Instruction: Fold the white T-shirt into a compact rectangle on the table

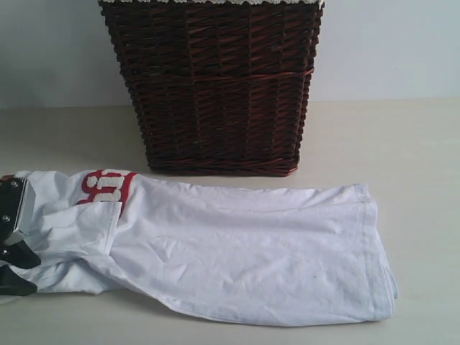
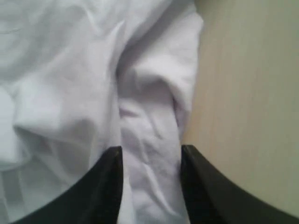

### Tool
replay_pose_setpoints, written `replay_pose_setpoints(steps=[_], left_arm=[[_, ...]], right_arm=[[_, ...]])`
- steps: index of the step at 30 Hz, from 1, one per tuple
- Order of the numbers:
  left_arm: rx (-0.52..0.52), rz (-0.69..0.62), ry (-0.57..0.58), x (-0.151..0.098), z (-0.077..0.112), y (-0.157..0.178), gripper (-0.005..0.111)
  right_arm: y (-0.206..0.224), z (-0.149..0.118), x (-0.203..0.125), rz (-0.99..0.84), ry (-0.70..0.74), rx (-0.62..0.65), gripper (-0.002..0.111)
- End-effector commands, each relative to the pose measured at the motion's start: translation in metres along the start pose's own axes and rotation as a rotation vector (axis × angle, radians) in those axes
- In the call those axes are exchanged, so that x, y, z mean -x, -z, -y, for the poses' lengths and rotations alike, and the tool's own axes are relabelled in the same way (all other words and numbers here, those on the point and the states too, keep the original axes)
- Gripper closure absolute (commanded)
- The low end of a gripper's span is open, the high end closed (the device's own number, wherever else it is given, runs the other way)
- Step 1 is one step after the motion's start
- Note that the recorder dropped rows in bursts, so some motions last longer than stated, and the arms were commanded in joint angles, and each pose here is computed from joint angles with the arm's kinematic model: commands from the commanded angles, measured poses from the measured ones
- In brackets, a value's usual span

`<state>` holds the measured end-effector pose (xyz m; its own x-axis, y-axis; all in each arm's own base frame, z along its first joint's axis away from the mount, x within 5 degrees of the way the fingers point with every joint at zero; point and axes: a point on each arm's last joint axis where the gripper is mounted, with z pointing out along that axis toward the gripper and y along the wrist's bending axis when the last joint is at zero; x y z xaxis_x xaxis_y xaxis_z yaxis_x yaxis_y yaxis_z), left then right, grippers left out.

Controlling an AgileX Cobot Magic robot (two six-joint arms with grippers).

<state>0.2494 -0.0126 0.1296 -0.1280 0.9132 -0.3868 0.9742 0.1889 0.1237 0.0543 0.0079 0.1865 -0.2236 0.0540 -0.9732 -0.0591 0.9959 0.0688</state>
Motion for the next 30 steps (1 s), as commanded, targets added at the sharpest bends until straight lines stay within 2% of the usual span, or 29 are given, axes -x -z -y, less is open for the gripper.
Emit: replay_pose_setpoints(steps=[1,7,9,13,17,19,21,23,26,30], left_arm=[[-0.019,-0.012,0.012,-0.004,0.001,-0.01,0.066],[-0.06,-0.011,0.025,-0.006,0.004,-0.018,0.069],[-0.06,-0.011,0.025,-0.006,0.004,-0.018,0.077],[-0.06,-0.011,0.025,-0.006,0.004,-0.018,0.106],[-0.049,0.001,0.015,-0.003,0.003,-0.012,0.107],[-0.089,0.066,-0.011,0.008,0.002,0.0,0.107],[-0.129,0.168,0.002,0.024,-0.006,0.015,0.107],[-0.071,0.265,0.083,0.04,-0.03,0.027,0.107],[-0.068,0.272,0.136,0.04,-0.048,0.021,0.107],[-0.076,0.224,0.209,0.024,-0.062,-0.013,0.107]], right_arm=[[0.0,0.0,-0.001,0.007,0.007,-0.001,0.108],[0.0,0.0,-0.001,0.007,0.007,-0.001,0.108],[0.0,0.0,-0.001,0.007,0.007,-0.001,0.108],[0.0,0.0,-0.001,0.007,0.007,-0.001,0.108],[0.0,0.0,-0.001,0.007,0.007,-0.001,0.108],[0.0,0.0,-0.001,0.007,0.007,-0.001,0.108],[0.0,0.0,-0.001,0.007,0.007,-0.001,0.108],[0.0,0.0,-0.001,0.007,0.007,-0.001,0.108],[0.0,0.0,-0.001,0.007,0.007,-0.001,0.108],[0.0,0.0,-0.001,0.007,0.007,-0.001,0.108]])
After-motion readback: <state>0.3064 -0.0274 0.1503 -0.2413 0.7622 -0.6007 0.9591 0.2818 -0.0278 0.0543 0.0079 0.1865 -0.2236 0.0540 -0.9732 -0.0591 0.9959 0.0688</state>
